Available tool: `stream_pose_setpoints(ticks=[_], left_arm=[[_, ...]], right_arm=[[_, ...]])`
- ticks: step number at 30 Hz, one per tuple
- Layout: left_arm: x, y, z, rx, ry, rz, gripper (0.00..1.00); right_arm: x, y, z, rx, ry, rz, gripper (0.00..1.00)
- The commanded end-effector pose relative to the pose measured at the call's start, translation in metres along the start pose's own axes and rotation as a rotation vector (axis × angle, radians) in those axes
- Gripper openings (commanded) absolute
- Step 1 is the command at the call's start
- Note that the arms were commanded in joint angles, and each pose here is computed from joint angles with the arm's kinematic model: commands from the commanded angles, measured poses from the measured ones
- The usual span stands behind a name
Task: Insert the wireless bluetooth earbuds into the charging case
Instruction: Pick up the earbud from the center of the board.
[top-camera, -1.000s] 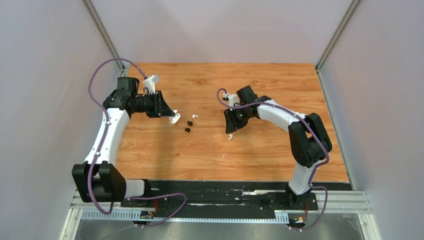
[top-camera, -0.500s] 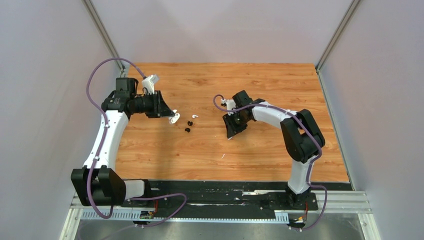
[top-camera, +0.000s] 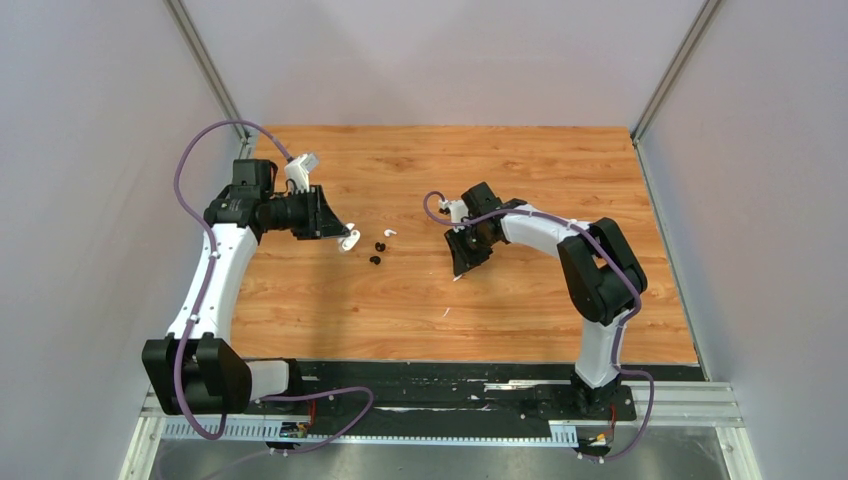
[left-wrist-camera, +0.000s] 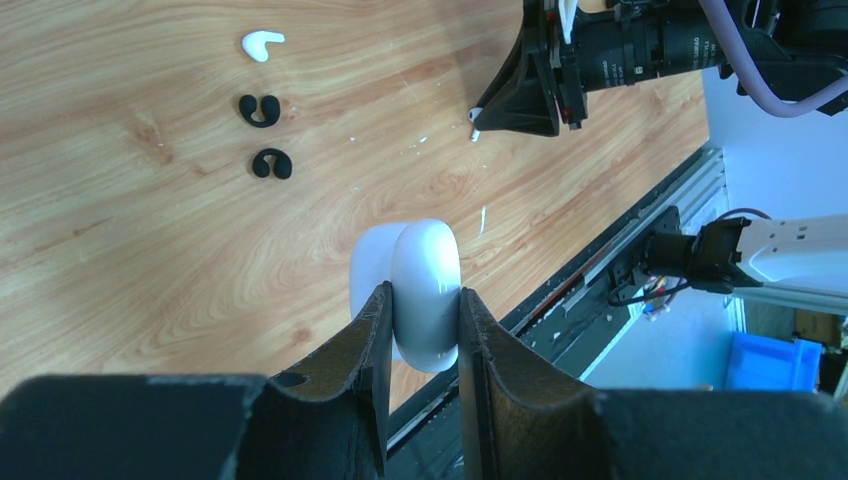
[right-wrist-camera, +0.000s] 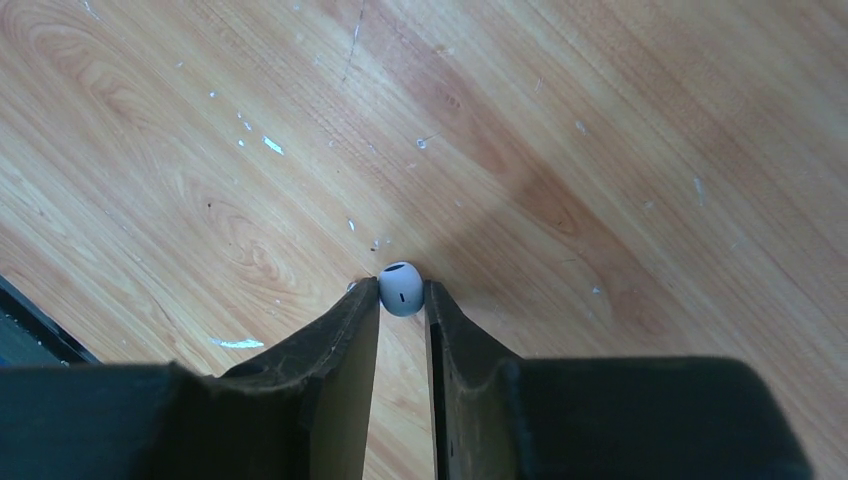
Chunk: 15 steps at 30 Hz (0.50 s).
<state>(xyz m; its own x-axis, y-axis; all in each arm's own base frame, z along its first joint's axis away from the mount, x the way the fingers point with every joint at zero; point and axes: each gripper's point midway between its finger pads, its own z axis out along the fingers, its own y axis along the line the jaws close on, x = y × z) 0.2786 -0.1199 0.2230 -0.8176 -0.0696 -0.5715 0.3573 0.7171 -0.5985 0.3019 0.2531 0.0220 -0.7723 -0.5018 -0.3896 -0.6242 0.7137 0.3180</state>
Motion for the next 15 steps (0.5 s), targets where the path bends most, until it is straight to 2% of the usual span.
stream_pose_setpoints(ticks=[1, 7, 10, 13, 15], left_arm=[[-0.007, -0.008, -0.004, 0.020, -0.040, 0.043, 0.00], [-0.008, -0.007, -0.002, 0.020, -0.039, 0.041, 0.00], [-0.006, -0.006, -0.002, 0.020, -0.035, 0.037, 0.00], [-0.004, -0.007, 0.000, 0.031, -0.033, 0.035, 0.00], [-0.003, -0.008, 0.003, 0.050, -0.026, 0.032, 0.00]], right_arm=[[0.002, -0.009, 0.009, 0.050, 0.001, -0.023, 0.26], [0.005, -0.011, 0.016, 0.075, 0.011, -0.053, 0.19], [0.005, -0.013, 0.018, 0.085, 0.013, -0.077, 0.01], [-0.010, -0.010, 0.006, 0.087, -0.024, -0.137, 0.00], [-0.036, -0.003, -0.021, 0.094, -0.099, -0.224, 0.00]])
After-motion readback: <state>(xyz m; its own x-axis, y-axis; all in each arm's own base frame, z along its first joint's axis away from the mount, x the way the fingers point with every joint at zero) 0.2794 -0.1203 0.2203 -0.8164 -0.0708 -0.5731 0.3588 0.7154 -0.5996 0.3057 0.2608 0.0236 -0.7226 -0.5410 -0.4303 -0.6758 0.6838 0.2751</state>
